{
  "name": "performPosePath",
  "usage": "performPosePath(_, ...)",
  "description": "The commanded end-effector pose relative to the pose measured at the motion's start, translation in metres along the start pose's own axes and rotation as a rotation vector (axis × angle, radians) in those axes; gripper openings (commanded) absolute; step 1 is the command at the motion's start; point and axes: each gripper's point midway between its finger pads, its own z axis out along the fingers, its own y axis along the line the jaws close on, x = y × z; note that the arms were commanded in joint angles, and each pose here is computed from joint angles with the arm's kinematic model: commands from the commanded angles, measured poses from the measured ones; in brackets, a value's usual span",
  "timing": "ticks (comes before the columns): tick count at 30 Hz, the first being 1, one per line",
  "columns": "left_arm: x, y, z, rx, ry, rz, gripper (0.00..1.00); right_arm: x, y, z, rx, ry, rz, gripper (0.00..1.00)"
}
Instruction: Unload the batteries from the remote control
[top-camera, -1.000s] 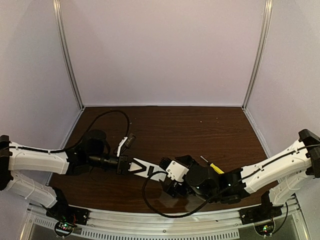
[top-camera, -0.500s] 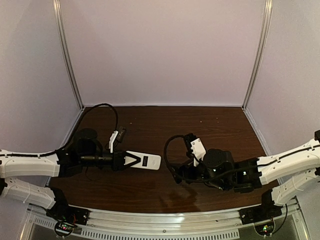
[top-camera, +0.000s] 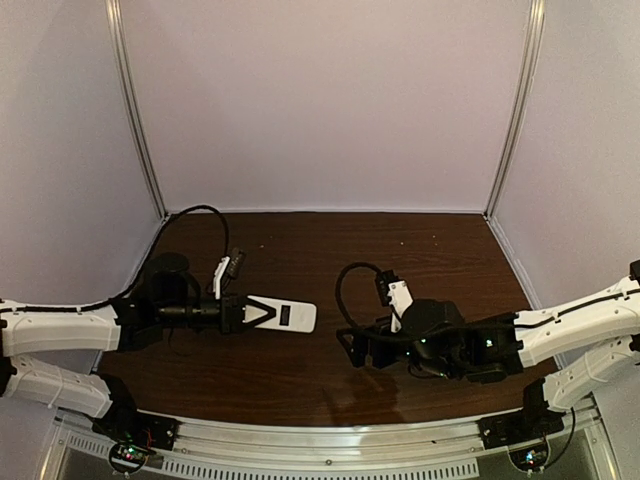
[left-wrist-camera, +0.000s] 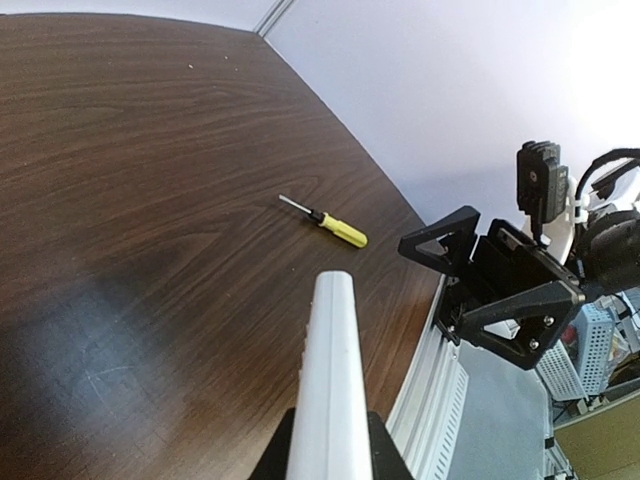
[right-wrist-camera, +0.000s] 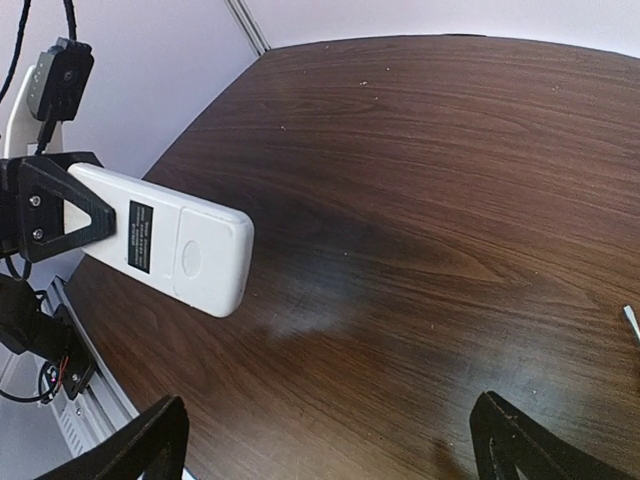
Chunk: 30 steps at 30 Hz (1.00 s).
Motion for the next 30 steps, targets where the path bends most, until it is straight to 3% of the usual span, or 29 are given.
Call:
performPosePath(1, -0.001, -0.012, 0.001, 0.113, 0.001, -0.009, 0.00, -0.007, 0.003, 0.001, 0.006, -0.012, 0.066, 1.00)
performPosePath(7, 0.002, -0.015, -0.003, 0.142, 0.012, -0.014, 0.00, -0.005, 0.010, 0.005, -0.039, -0.016, 0.067, 1.00)
performPosePath(13, 0.002, -0.026, -0.009, 0.195, 0.020, -0.005, 0.00, -0.010, 0.042, -0.004, -0.245, -0.041, 0.067, 1.00)
performPosePath(21, 0.002, -0.029, -0.010, 0.204, 0.021, -0.008, 0.00, -0.012, 0.065, -0.008, -0.360, -0.031, 0.060, 1.00)
performPosePath(30, 0.002, -0.030, -0.009, 0.221, 0.027, -0.009, 0.00, -0.018, 0.066, 0.000, -0.383, -0.032, 0.098, 0.97)
